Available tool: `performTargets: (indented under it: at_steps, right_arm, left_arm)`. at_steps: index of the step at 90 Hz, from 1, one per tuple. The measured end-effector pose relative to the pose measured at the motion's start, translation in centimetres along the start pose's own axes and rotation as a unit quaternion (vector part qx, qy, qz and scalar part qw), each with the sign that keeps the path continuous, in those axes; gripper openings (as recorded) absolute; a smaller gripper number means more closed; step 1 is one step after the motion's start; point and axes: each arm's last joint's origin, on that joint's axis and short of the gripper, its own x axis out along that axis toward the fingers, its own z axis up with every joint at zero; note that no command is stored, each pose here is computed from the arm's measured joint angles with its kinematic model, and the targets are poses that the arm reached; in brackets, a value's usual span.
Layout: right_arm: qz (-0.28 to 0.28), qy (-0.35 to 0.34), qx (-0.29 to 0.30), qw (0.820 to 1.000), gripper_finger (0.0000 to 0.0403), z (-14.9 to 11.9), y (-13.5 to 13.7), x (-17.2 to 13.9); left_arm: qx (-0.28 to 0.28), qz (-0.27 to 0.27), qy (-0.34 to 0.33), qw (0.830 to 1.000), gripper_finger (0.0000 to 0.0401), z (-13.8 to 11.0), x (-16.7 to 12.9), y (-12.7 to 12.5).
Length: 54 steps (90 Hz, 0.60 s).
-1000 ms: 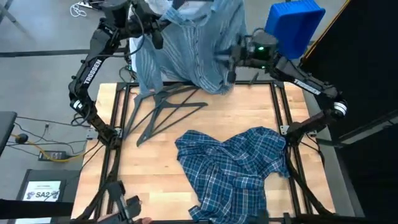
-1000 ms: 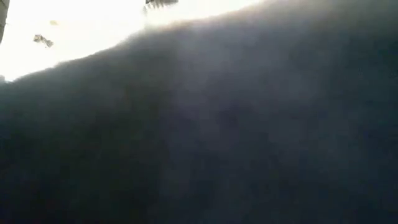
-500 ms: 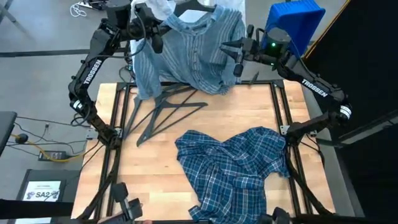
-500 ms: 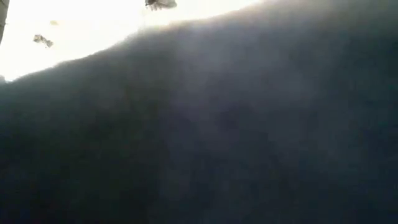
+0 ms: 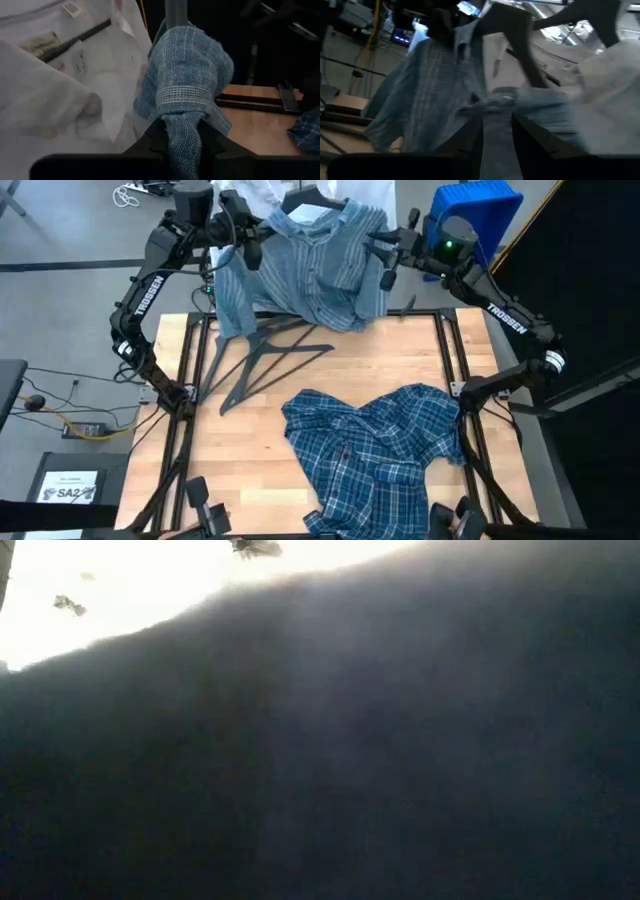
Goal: Hang clothes
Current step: Hang the green shirt on the hanging rack
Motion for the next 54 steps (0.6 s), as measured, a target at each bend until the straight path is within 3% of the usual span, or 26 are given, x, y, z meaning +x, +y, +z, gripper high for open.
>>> performTargets:
  at_steps: [27,54]
  right_arm:
    - [0.01,-0.013,0.01,1.0,0.008,-0.4,-1.1,-0.4]
    - [0.012,-0.006,0.018,1.0,0.0139,-0.7,-1.3,-0.5]
  left_arm:
    - [-0.008,-0.006,0.015,1.0,0.0024,-0.3,0.0,-0.1]
    - [-0.008,-0.038,0.003,0.999,0.0024,-0.2,0.0,-0.3]
